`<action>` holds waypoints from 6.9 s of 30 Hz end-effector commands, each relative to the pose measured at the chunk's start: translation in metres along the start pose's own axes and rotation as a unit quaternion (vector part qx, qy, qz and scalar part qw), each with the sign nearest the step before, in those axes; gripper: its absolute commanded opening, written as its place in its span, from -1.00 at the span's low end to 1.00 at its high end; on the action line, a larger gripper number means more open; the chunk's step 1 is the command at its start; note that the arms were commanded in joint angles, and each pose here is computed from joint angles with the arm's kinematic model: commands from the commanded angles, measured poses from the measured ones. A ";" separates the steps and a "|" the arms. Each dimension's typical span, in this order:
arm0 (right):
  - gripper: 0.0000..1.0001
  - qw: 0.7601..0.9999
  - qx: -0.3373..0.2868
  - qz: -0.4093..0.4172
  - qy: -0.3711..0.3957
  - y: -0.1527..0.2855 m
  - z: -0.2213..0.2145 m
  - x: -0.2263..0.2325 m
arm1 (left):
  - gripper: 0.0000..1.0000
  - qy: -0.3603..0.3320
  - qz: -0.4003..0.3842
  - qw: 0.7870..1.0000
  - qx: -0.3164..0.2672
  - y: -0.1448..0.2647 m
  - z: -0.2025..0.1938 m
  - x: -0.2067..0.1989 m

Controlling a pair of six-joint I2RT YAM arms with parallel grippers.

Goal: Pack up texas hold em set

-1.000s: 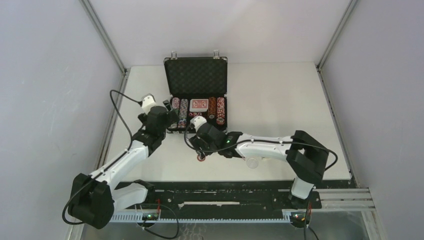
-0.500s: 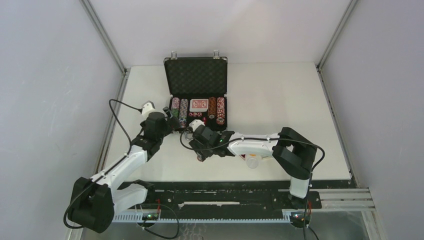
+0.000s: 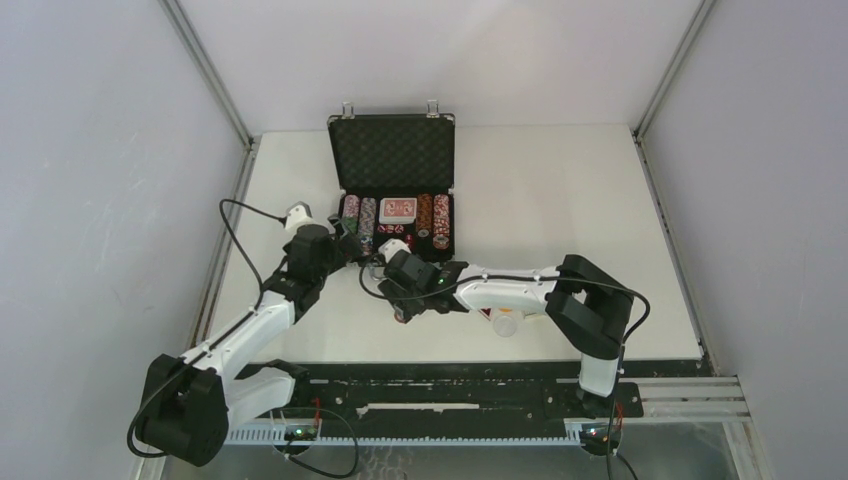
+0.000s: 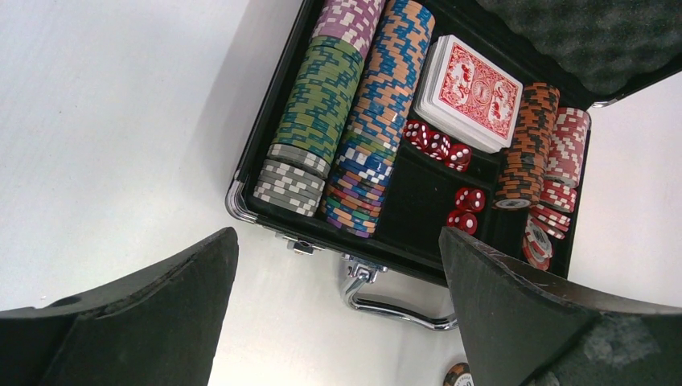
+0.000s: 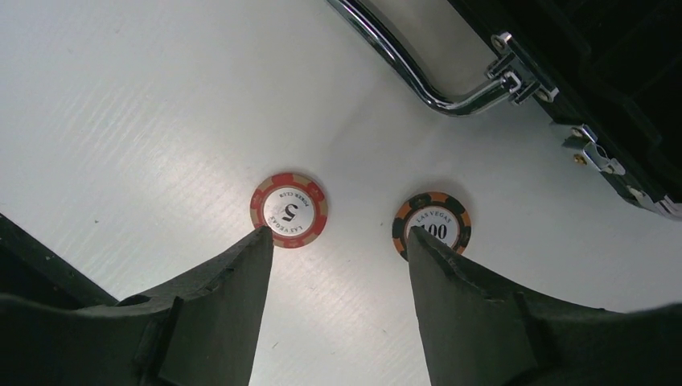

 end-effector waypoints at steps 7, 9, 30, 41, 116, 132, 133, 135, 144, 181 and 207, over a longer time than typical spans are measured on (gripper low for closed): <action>0.27 0.995 -0.056 -0.042 -0.069 0.026 0.036 -0.040 | 0.99 0.009 -0.011 1.000 -0.008 -0.001 0.002 -0.001; -0.03 0.992 -0.073 -0.051 -0.088 0.032 0.044 -0.052 | 0.99 0.008 -0.010 1.000 -0.007 -0.002 0.001 -0.001; -1.00 0.976 -0.103 -0.089 -0.173 0.006 0.079 -0.130 | 0.98 -0.015 0.006 1.000 0.004 -0.012 0.000 -0.001; -1.00 0.979 -0.064 -0.093 -0.170 -0.015 0.060 -0.127 | 0.99 -0.012 0.000 1.000 0.016 -0.017 -0.003 -0.002; -1.00 0.963 -0.066 -0.129 -0.229 -0.037 0.073 -0.188 | 0.98 -0.018 0.000 0.999 0.040 -0.026 -0.012 0.001; -1.00 0.969 -0.091 -0.126 -0.191 0.000 0.077 -0.149 | 0.98 -0.010 -0.021 0.999 0.037 -0.017 -0.011 -0.001; -1.00 0.969 -0.093 -0.126 -0.190 0.002 0.077 -0.148 | 0.98 -0.009 -0.023 0.999 0.036 -0.017 -0.011 -0.002; -1.00 0.969 -0.098 -0.126 -0.187 0.008 0.077 -0.144 | 0.98 -0.009 -0.022 0.999 0.037 -0.017 -0.011 -0.001; -0.17 0.982 -0.104 -0.082 -0.133 0.053 0.062 -0.093 | 0.97 0.007 -0.050 0.998 0.048 -0.014 -0.011 -0.008; 0.26 0.993 0.035 -0.065 -0.094 -0.018 -0.017 -0.040 | 0.97 0.017 -0.056 0.997 0.054 0.003 -0.016 -0.001; -0.18 0.993 0.013 -0.068 -0.099 -0.004 -0.010 -0.040 | 0.97 0.015 -0.058 0.997 0.058 0.003 -0.018 -0.001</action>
Point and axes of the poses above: each gripper's point midway between its finger pads, its own y axis back along the fingers, its own x axis along the line the jaws close on, z = x × y, the point moved 8 cm from there along y, back along the fingers
